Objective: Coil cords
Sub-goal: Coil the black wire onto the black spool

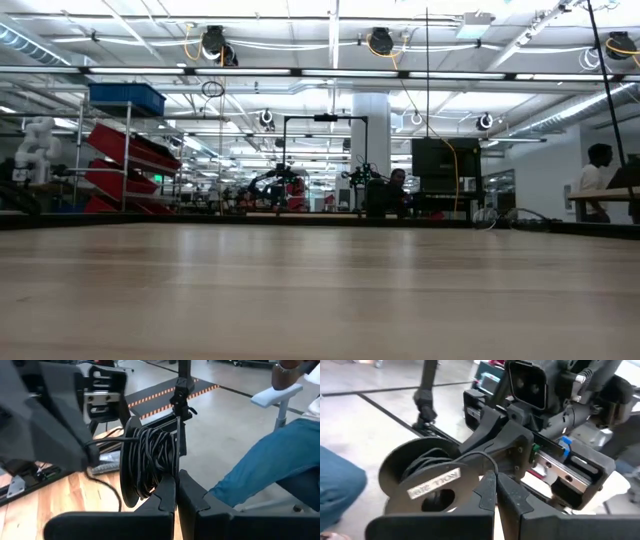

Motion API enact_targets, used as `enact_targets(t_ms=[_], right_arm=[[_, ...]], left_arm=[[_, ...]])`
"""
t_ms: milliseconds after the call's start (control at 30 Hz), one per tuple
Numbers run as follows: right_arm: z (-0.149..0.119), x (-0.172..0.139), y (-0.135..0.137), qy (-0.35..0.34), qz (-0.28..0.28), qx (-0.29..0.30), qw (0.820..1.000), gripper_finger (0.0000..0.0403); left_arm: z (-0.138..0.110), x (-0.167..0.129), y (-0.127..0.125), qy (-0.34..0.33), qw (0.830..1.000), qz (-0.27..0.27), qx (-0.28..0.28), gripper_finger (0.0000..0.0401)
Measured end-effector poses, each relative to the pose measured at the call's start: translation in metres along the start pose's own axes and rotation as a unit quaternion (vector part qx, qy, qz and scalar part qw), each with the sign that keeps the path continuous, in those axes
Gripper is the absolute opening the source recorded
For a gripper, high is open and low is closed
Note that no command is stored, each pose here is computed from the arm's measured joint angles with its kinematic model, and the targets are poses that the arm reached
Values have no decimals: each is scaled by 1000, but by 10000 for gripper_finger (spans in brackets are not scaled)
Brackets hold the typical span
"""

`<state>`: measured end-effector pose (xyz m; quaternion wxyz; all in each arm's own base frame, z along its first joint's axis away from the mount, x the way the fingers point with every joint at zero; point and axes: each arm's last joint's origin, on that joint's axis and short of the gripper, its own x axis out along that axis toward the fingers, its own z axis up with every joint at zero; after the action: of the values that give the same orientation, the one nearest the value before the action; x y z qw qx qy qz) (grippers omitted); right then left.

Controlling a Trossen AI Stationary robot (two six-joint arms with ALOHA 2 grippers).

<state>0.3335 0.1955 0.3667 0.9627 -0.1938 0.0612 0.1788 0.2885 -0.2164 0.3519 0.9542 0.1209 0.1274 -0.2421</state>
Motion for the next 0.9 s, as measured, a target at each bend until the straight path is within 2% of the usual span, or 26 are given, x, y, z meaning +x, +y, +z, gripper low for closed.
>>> enact_targets(t_ms=[300,633,900], right_arm=[[-5,3,-12,-5,30,53,998,6],[-11,5,-23,0,54,91,994,32],[-22,3,-26,58,71,143,985,57]], left_arm=[[0,7,-2,-17,999,-3,50,2],[7,6,-4,-52,997,-2,58,2],[11,6,-3,-70,996,3,63,2]])
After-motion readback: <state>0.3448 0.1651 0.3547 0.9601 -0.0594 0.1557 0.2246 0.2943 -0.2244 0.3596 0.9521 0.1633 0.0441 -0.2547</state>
